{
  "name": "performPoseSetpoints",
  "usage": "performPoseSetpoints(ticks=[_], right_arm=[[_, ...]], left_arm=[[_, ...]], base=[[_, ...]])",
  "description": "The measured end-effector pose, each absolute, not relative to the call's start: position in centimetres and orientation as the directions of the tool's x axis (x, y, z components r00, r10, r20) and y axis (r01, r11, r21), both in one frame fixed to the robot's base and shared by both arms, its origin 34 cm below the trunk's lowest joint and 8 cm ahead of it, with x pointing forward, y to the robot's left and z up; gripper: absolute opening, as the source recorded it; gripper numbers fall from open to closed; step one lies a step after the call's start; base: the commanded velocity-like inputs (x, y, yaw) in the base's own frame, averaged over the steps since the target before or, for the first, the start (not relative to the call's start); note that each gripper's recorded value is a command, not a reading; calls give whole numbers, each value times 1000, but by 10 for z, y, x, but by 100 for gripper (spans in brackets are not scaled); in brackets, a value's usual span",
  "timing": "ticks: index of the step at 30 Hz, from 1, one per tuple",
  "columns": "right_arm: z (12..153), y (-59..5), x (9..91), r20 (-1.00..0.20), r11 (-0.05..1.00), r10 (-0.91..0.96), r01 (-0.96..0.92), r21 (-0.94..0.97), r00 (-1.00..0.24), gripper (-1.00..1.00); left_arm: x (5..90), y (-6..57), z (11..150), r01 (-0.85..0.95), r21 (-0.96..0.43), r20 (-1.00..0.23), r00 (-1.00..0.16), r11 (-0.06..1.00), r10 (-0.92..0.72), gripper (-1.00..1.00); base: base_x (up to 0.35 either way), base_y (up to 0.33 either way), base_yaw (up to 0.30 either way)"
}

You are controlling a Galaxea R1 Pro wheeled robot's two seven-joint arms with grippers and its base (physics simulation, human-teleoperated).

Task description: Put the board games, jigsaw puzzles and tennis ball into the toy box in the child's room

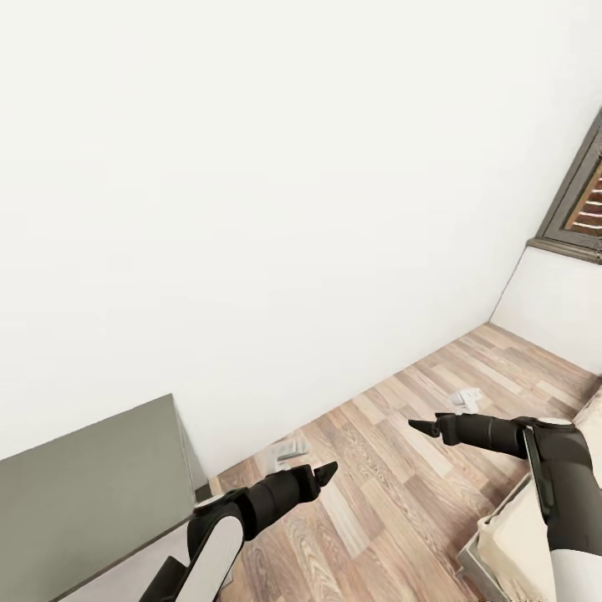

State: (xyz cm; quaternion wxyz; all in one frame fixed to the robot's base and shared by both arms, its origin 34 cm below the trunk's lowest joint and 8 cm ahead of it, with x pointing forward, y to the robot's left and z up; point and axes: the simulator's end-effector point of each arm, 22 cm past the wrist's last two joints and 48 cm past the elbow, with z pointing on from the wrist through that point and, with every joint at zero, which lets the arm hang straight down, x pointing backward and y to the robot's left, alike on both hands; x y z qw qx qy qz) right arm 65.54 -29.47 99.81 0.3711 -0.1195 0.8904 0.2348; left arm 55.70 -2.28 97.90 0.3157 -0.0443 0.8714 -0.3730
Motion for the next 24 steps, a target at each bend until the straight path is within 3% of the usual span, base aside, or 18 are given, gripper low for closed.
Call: performPoseSetpoints(ticks=[24], right_arm=[[1017,-295,655,-741,862,-39,-398,315,-671,100]], left_arm=[[557,-23,994,180,-672,-543,-780,718,-312,100]], base=[[0,0,-157]])
